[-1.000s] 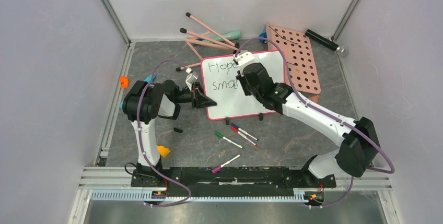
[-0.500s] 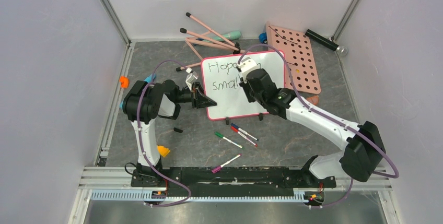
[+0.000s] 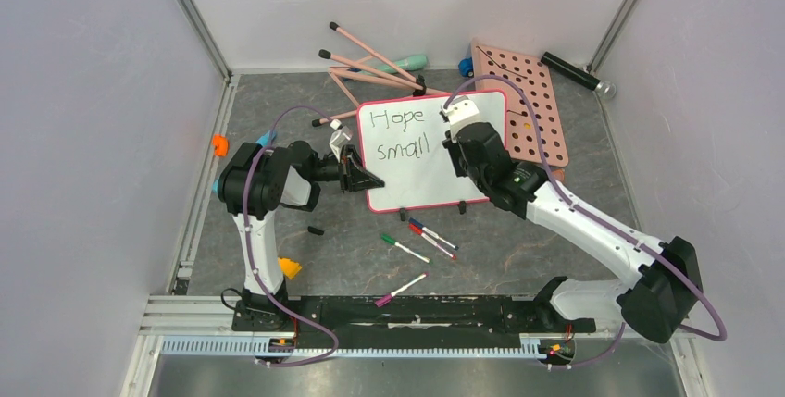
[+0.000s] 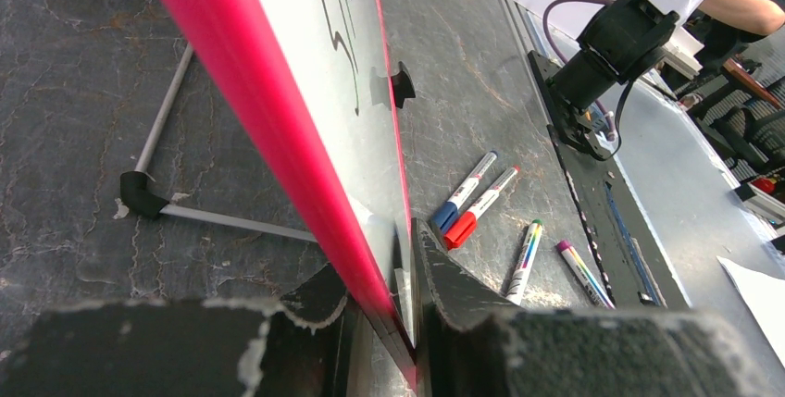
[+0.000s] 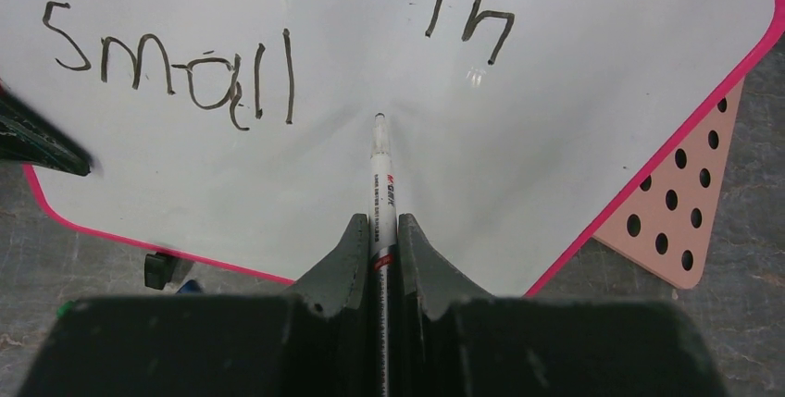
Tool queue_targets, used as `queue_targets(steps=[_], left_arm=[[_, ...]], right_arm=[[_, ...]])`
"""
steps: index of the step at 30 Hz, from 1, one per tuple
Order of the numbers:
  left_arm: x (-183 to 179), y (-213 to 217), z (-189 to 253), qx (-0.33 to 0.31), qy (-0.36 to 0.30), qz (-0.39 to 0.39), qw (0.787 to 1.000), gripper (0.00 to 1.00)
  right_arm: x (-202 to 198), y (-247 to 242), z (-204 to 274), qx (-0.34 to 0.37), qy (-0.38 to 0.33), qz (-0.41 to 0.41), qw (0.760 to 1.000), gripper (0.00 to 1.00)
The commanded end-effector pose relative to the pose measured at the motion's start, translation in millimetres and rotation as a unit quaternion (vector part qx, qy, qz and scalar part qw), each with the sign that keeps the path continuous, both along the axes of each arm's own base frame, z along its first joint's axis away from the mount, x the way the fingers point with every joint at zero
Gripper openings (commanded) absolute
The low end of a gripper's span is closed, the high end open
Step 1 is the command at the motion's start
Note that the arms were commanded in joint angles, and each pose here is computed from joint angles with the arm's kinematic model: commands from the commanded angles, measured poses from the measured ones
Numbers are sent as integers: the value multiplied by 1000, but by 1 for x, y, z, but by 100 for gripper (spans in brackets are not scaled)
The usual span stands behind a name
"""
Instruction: Write a sentence on the whiteboard
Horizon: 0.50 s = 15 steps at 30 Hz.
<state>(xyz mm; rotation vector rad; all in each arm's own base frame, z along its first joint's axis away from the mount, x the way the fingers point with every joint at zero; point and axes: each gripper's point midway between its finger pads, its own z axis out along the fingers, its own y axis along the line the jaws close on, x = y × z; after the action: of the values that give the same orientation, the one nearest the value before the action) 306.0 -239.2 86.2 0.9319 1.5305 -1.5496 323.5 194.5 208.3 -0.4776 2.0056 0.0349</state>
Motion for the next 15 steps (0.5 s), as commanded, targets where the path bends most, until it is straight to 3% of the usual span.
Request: queue_targets(steps=[1, 15], left_arm=[[-4, -3, 0, -5, -76, -30, 997, 16], [-5, -3, 0, -5, -75, -30, 997, 17]], right_arm=[[12, -2, 12, 7, -28, -14, 999, 0], [21, 0, 6, 4, -22, -18, 1000, 0]])
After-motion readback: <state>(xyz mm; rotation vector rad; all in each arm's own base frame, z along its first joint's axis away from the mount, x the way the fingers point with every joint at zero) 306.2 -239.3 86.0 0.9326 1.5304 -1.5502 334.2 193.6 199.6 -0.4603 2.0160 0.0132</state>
